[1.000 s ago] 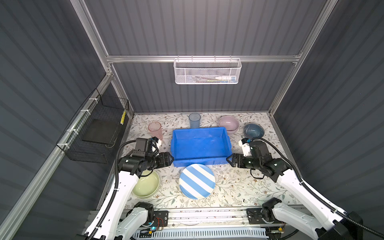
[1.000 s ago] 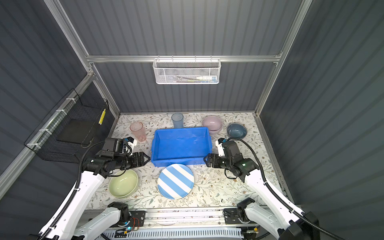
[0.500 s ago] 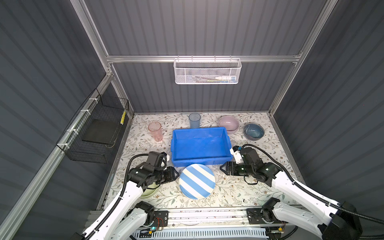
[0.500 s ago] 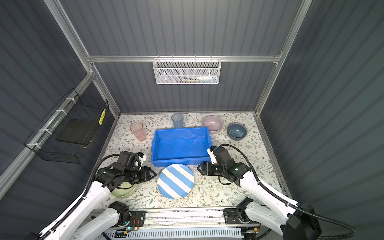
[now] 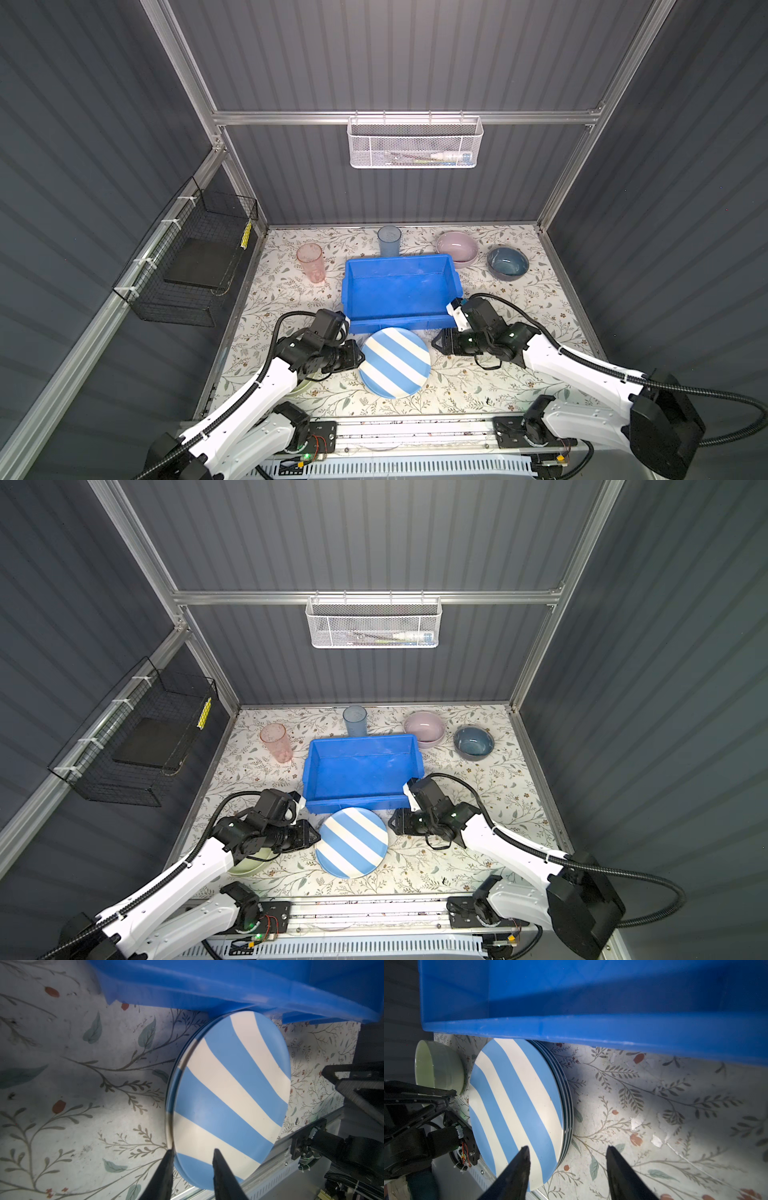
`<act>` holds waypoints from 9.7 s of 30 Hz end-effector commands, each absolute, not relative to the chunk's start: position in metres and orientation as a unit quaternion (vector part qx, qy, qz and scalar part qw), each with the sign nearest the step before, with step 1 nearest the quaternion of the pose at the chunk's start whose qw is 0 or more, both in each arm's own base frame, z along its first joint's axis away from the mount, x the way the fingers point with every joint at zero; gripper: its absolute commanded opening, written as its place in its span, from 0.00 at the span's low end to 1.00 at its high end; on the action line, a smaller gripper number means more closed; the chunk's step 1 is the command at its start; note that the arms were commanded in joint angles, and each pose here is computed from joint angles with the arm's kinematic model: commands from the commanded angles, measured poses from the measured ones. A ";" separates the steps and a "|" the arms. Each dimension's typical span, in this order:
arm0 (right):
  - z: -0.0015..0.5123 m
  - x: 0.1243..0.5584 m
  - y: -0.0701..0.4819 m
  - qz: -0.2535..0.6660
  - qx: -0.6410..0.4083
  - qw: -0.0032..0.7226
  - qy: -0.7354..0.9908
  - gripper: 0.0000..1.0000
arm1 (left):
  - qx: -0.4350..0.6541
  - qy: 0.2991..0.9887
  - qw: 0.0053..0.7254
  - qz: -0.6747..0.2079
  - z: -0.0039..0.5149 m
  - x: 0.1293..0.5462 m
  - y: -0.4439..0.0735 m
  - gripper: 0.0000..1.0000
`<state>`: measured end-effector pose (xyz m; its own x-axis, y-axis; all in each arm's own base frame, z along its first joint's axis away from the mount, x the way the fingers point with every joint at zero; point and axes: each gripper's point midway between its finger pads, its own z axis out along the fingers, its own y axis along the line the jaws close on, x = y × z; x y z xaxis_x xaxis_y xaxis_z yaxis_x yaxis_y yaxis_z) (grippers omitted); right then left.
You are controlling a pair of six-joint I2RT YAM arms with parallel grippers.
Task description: Place the mixed dishes into the plastic bin
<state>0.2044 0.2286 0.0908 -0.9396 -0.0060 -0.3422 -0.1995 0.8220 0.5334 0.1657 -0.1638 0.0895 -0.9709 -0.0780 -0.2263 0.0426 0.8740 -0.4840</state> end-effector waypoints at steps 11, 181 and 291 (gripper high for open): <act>0.081 0.195 0.260 0.306 -0.093 0.137 0.937 0.53 | -0.015 0.964 0.114 -0.240 0.068 0.167 -0.165 0.27; 0.070 0.416 0.340 0.265 0.008 0.192 0.945 0.28 | 0.041 0.959 0.153 -0.235 0.115 0.344 -0.135 0.34; 0.076 0.180 0.271 0.327 -0.065 0.114 0.936 0.33 | 0.081 0.979 0.047 -0.179 0.055 0.165 -0.177 0.14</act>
